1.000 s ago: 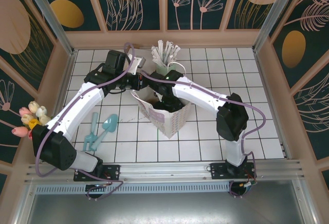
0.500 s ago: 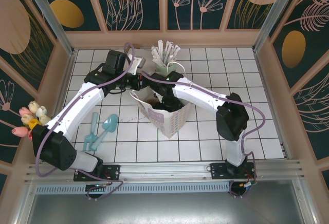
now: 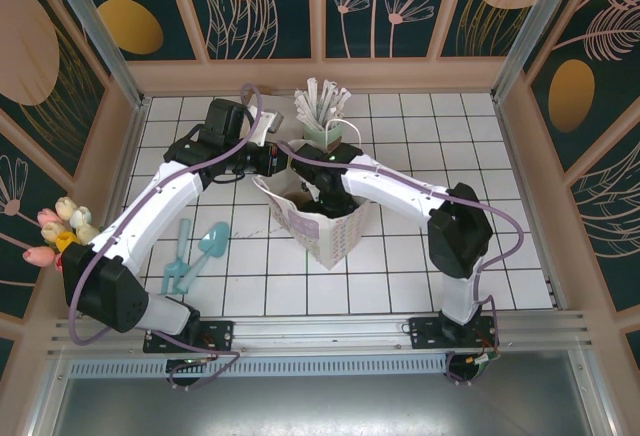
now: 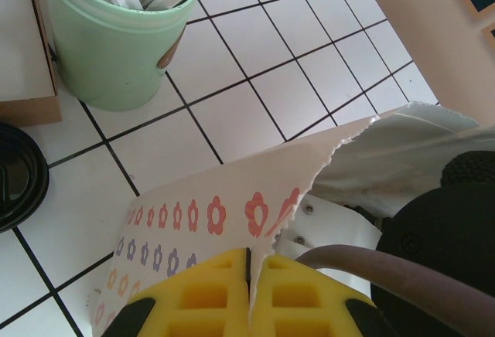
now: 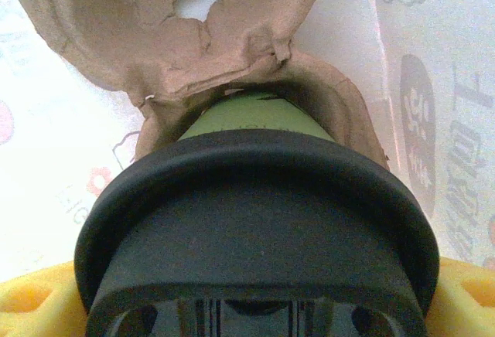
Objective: Pack the takeout coffee
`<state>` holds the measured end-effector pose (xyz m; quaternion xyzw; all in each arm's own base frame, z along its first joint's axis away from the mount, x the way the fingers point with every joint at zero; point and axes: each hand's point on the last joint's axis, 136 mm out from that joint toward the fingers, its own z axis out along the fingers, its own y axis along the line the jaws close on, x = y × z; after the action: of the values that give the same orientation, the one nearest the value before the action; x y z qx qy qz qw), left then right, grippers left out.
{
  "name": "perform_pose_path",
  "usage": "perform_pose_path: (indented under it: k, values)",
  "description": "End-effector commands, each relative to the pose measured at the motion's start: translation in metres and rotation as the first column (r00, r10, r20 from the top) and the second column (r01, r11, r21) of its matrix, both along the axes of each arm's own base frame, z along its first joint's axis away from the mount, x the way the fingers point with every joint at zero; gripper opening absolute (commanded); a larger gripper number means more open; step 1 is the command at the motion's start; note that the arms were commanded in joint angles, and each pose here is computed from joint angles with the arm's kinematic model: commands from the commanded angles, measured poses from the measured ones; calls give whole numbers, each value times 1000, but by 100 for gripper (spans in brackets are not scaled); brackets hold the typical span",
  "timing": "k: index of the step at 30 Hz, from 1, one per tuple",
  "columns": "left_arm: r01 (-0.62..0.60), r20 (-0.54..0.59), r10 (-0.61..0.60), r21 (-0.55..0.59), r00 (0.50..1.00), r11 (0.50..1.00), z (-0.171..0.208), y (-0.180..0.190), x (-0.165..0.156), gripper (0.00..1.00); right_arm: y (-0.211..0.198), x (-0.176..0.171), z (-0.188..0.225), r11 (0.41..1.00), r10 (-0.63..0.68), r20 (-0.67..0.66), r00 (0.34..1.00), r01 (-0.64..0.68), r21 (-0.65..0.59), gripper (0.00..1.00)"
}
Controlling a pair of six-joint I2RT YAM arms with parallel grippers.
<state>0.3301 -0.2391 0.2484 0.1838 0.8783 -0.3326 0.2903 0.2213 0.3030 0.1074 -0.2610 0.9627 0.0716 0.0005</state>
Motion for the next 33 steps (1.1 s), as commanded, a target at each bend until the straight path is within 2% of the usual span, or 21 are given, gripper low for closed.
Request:
perform_pose_path:
  k: [1,21,33]
  values:
    - [15,9,-15,-14,1000,1000,4,-4,0,0,-5,8,-44,998,4,-10,1000,-4,-56,41]
    - [20,4,-20,-17,1000,1000,3,-6,2,0,-6,0,-71,998,16,-78,997,-21,-66,39]
    - [5,15,-5,-6,1000,1000,5,-2,2,0,0,9,-49,999,17,-35,999,-18,-43,40]
